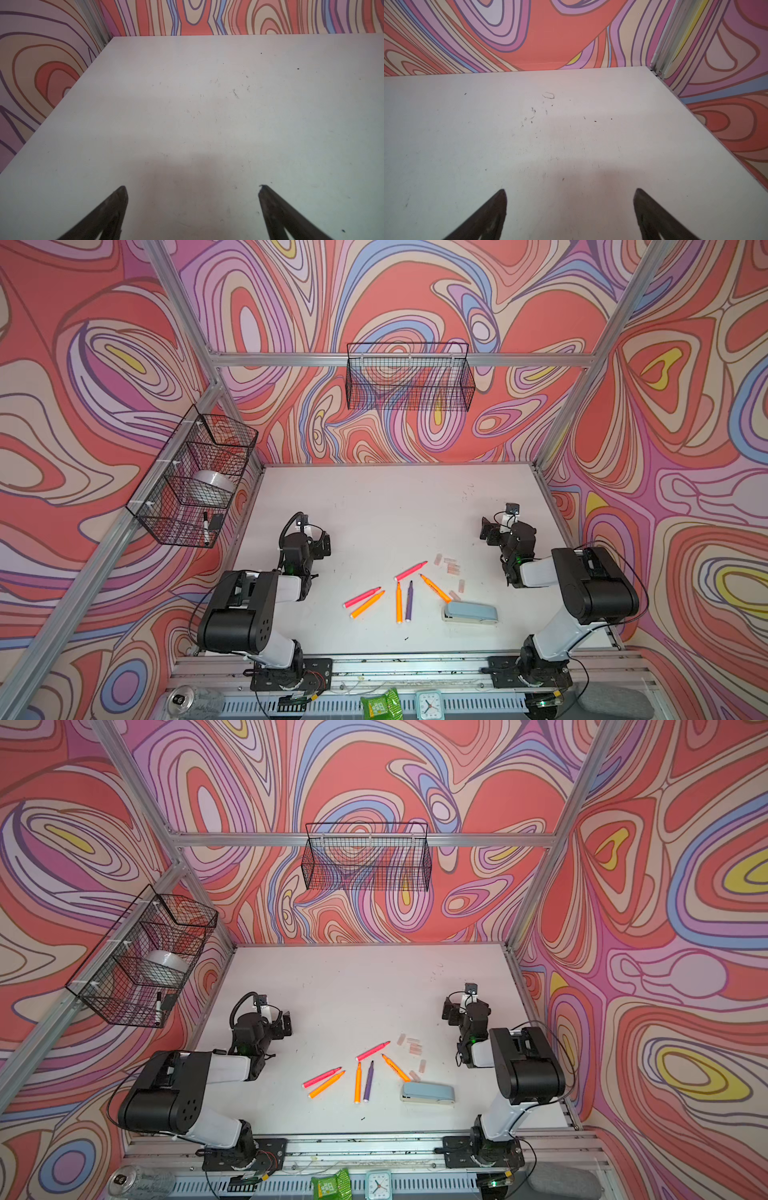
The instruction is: Insert the pens into the pen caps
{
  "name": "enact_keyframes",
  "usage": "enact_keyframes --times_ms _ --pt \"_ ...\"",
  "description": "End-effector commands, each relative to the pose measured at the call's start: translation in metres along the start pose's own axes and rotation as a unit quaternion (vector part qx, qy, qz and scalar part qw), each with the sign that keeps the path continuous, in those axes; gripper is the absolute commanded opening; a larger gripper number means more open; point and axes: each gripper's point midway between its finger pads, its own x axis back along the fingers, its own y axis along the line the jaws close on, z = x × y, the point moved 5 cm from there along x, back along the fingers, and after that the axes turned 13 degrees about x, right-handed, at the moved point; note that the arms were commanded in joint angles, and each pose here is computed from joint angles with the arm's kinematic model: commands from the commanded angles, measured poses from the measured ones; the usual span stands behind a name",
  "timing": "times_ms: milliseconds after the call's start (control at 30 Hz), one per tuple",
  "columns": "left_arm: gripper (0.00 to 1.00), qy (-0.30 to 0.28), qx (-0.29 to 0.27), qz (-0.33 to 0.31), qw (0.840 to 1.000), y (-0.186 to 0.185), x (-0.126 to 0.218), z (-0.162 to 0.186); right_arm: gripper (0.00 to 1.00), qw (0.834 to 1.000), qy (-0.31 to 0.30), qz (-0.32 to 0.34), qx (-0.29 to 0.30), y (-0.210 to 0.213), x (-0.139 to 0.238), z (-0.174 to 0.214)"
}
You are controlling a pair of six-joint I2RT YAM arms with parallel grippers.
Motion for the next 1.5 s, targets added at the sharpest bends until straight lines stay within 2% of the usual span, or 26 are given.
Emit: enact_keyframes --times_ms 0,800,900,1000,1067,1167,1267,1333,1367,1400,1467 --pt "1.0 -0.031 -0.007 -0.001 1.0 0.0 -0.003 -0.015 0.98 1.0 -0.012 -0.002 -0.007 -0.002 -0.003 -0.005" --pt "1.0 -0.032 -0.006 -0.002 0.999 0.0 -0.003 -0.015 0.98 1.0 -0.012 -0.002 -0.008 -0.002 -0.003 -0.004" --pt "1.0 -0.034 -0.007 0.003 0.999 -0.001 -0.002 -0.015 0.98 0.999 -0.033 -0.019 0.001 0.003 0.004 -0.009" --pt "1.0 -0.03 -0.019 0.03 0.999 -0.009 0.006 -0.021 0.99 0.998 -0.048 0.04 -0.01 -0.01 0.022 -0.023" --pt "1.0 -0.02 -0.012 0.0 1.0 -0.006 0.01 -0.033 0.98 0.996 -0.058 0.069 -0.02 -0.017 0.035 -0.032" --pt "1.0 -0.019 0.004 -0.022 1.0 -0.008 0.021 -0.058 0.99 0.994 -0.061 0.075 -0.06 -0.023 0.054 -0.047" --pt "1.0 -0.06 0.079 -0.007 0.995 -0.012 0.045 -0.085 0.99 0.989 -0.033 0.04 -0.138 -0.023 0.075 -0.075" --pt "1.0 -0.073 0.127 0.007 0.989 -0.015 0.064 -0.097 0.98 0.986 -0.033 -0.02 -0.16 -0.016 0.092 -0.11" --pt "1.0 -0.083 0.144 0.023 0.986 -0.021 0.076 -0.117 0.98 0.981 -0.025 -0.036 -0.19 -0.015 0.1 -0.122" --pt "1.0 -0.067 0.155 0.042 0.985 -0.026 0.088 -0.123 0.98 0.974 -0.009 -0.045 -0.223 -0.016 0.11 -0.132" --pt "1.0 -0.034 0.14 0.122 0.982 -0.048 0.109 -0.132 0.98 0.964 0.016 -0.082 -0.254 -0.01 0.123 -0.143"
